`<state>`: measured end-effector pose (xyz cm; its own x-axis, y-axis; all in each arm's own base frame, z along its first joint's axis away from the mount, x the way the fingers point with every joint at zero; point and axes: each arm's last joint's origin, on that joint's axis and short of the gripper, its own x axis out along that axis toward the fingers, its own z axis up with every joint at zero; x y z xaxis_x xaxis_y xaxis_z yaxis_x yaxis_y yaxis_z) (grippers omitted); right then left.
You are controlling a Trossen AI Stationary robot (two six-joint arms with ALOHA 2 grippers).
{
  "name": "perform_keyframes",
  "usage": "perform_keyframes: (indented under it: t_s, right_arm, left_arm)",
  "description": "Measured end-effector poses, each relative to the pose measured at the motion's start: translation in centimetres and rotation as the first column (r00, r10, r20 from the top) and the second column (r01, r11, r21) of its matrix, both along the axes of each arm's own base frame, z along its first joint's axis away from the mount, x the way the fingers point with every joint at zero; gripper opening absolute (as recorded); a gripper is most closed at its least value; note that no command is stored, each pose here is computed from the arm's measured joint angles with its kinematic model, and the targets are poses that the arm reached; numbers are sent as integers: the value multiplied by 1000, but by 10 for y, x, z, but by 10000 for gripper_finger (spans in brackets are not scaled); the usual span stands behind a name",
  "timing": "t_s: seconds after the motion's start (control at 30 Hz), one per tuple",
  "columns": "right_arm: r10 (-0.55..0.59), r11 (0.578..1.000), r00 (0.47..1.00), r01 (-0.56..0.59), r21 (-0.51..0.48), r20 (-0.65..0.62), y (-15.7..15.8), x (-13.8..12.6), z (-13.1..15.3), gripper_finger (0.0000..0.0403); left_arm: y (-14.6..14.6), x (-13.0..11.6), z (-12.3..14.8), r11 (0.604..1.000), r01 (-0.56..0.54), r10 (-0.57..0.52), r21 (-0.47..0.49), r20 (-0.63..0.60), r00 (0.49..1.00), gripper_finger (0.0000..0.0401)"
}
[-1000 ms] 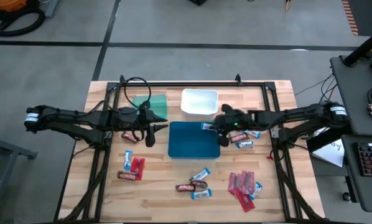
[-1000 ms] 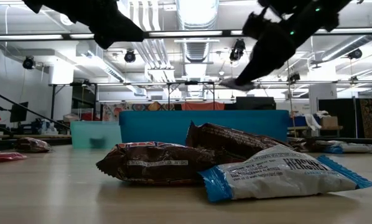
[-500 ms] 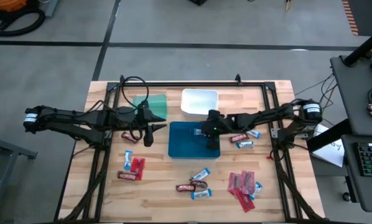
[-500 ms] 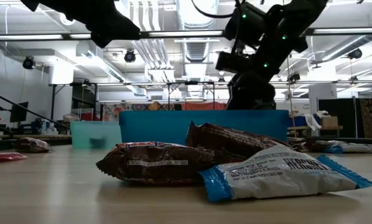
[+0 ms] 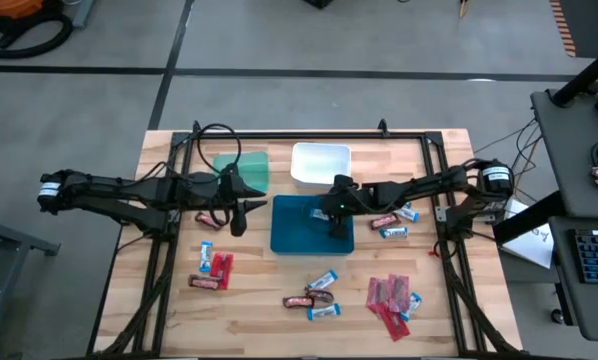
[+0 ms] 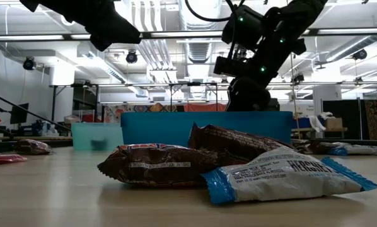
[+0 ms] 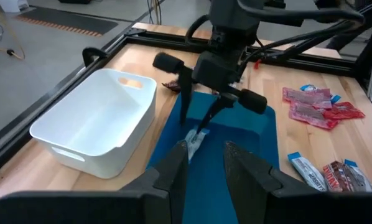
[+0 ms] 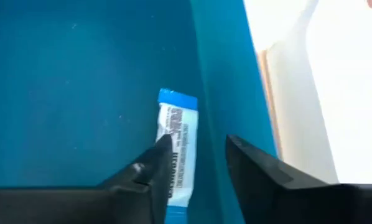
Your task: Sort candy
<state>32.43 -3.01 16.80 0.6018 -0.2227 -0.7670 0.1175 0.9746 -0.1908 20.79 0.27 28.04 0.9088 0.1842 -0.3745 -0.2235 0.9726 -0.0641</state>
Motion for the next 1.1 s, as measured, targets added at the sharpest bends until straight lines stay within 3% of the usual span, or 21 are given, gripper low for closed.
perform_keyframes:
  t_s: [0.13,0.33,0.47,0.6,0.7,0.87,1.1]
  right_arm:
    - [-11,1000,1000,11,-3,24,0,-2,7,182]
    - [-39,999,997,37,21,70,1,-7,23,200]
    - [-37,999,997,35,37,68,8,-14,35,201]
    - [-36,998,996,31,57,82,16,-20,49,201]
    - [-36,997,996,29,73,84,22,-25,60,201]
    - [-14,997,996,6,82,93,31,-33,77,201]
    - [32,996,994,-41,81,108,44,-41,86,201]
  left_arm:
    - [0,-1,-3,999,-13,12,-29,-28,1000,86]
    - [0,-5,-10,993,-43,33,-107,-92,995,86]
    - [-3,-10,-17,977,-15,-27,-215,-188,982,86]
    - [-6,-16,-18,947,-75,-38,-312,-341,939,86]
    - [-7,-21,-21,945,-128,-39,-301,-493,869,86]
    - [-13,-29,-39,956,-144,-96,-256,-735,671,86]
    - [-22,-28,-61,973,-135,-105,-187,-880,462,87]
